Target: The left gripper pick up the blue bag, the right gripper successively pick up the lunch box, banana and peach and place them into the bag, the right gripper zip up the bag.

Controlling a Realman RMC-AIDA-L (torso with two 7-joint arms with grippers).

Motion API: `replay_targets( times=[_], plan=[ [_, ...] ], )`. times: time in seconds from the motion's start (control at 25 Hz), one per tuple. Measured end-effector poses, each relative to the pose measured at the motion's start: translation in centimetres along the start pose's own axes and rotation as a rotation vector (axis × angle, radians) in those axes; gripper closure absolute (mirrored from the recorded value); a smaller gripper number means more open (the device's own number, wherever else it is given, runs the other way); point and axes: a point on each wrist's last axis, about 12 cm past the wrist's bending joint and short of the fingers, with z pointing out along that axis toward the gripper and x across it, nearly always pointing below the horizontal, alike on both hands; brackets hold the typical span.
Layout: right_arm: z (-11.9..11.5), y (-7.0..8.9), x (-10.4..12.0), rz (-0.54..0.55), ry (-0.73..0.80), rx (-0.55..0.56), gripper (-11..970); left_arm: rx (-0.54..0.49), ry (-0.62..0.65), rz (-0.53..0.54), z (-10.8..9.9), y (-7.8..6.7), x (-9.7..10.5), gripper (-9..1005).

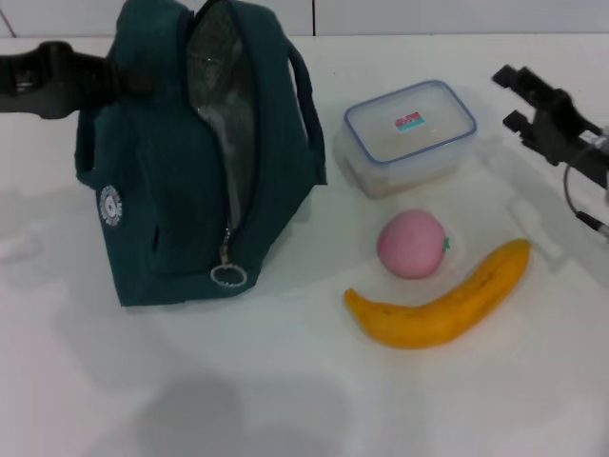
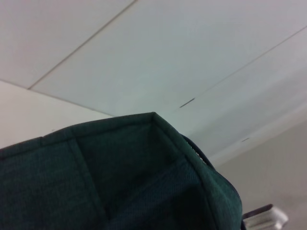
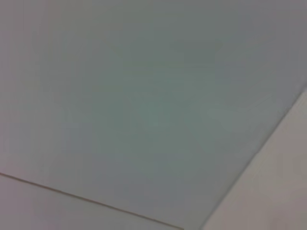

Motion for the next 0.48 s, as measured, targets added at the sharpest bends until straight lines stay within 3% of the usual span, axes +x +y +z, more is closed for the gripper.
replay_targets(
  times=[0.48],
  plan=[
    [3.1,0.3,-0.3,-0.07,0.037,0.15,88,0.032,-0.024,0.033,1.8,-0.9,-1.3,960]
  ],
)
